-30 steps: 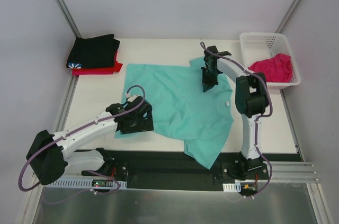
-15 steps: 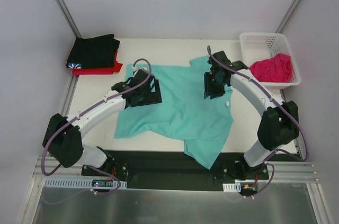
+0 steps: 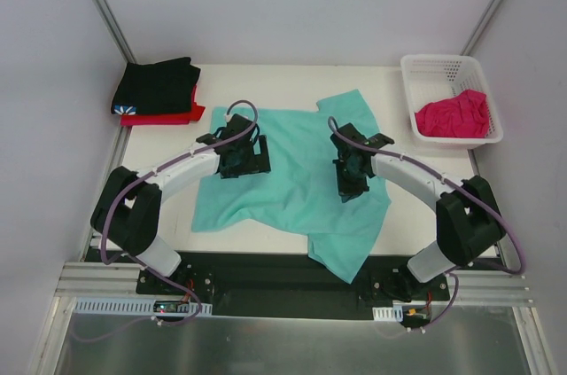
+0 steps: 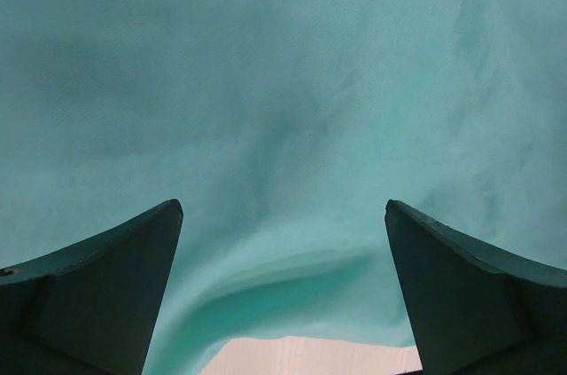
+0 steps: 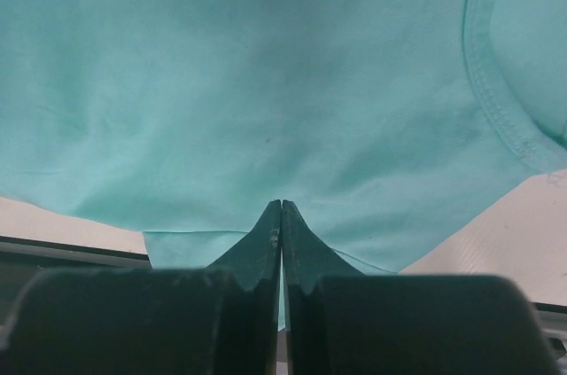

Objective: Fold and stack the t-shirts

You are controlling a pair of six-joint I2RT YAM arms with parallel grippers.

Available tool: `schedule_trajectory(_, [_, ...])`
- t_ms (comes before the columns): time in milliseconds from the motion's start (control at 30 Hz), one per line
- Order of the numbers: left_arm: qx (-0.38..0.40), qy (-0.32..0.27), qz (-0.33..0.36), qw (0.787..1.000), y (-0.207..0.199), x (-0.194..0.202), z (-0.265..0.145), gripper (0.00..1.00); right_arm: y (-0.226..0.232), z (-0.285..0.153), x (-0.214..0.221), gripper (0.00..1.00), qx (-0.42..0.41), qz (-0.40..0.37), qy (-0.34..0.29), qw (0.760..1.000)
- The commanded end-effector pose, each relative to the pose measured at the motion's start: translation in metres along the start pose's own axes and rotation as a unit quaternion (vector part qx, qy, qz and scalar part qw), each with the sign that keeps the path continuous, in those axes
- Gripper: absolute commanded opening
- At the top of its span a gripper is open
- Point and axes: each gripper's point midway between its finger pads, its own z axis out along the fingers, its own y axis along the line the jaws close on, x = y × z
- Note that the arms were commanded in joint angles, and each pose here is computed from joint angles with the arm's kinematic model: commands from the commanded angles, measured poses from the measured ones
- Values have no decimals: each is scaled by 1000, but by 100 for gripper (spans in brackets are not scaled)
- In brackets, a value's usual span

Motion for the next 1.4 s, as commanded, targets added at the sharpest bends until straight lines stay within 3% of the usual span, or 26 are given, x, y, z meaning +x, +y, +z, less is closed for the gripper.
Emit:
schedule_trajectory(0, [18,-14,3,1000,-1,-5,-6,99,1,5,17,1,17,7,-6,1000])
schedule_trajectory(467, [24,-32,-4,999,5,-7,-22,99,5,50,65,1,44,-6,44,998])
schedule_trajectory(900, [25,-46,-5,999,15,-8,-36,99,-31,57,104,1,110,10,73,991])
schedule_trajectory(1367, [31,-56,-3,998,17,-7,-47,99,-45,43,108,1,142,14,69,987])
